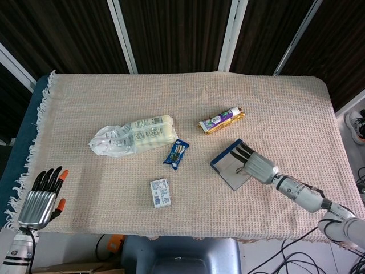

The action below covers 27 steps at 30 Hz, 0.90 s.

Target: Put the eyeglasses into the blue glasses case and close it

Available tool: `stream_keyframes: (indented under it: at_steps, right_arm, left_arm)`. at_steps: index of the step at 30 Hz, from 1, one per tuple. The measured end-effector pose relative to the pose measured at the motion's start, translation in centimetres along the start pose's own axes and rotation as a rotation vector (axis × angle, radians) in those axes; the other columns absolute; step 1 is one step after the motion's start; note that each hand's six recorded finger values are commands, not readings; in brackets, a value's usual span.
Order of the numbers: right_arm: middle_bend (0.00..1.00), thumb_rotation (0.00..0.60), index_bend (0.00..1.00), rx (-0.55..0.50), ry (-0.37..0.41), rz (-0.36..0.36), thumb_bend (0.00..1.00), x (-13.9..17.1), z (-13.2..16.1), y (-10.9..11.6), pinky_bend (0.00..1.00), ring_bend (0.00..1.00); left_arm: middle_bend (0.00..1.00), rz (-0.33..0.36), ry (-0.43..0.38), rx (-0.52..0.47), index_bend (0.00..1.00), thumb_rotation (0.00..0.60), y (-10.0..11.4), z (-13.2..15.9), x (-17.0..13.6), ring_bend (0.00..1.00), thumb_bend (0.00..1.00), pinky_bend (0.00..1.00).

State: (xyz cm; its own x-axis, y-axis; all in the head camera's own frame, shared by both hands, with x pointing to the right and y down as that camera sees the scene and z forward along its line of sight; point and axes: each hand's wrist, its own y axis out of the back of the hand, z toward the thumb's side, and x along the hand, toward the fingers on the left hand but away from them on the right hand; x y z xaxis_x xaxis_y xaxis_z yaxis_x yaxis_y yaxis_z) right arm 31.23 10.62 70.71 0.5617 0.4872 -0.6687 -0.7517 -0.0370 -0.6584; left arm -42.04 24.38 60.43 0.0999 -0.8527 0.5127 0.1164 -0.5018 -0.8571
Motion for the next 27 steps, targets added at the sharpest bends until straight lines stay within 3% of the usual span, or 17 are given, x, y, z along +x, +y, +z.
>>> stream_keyframes:
  at_steps: [4, 15, 22, 27]
  right_arm:
    - [0.10, 0.600, 0.78, 0.014, -0.003, -0.007, 0.63, -1.5, 0.0, -0.3, 0.00, 0.00]
    - [0.10, 0.600, 0.75, -0.007, 0.024, -0.073, 0.64, -4.3, 1.4, 1.4, 0.00, 0.00]
    - [0.10, 0.600, 0.62, 0.013, 0.024, -0.107, 0.63, -5.0, 1.6, 2.2, 0.00, 0.00]
    - [0.10, 0.600, 0.55, -0.002, 0.021, -0.129, 0.45, -5.0, 1.5, 2.6, 0.00, 0.00]
  left_arm:
    - [0.00, -0.001, 0.006, 0.001, 0.00, 0.600, 0.0, -0.1, 0.1, 0.02, 0.41, 0.09]
    - [0.00, -0.004, 0.009, -0.004, 0.00, 0.600, 0.0, -0.2, 0.2, 0.02, 0.42, 0.09]
    - [0.00, -0.005, 0.003, -0.005, 0.00, 0.600, 0.0, -0.2, 0.1, 0.02, 0.41, 0.09]
    - [0.00, -0.006, 0.002, -0.006, 0.00, 0.600, 0.0, -0.1, 0.1, 0.02, 0.42, 0.09]
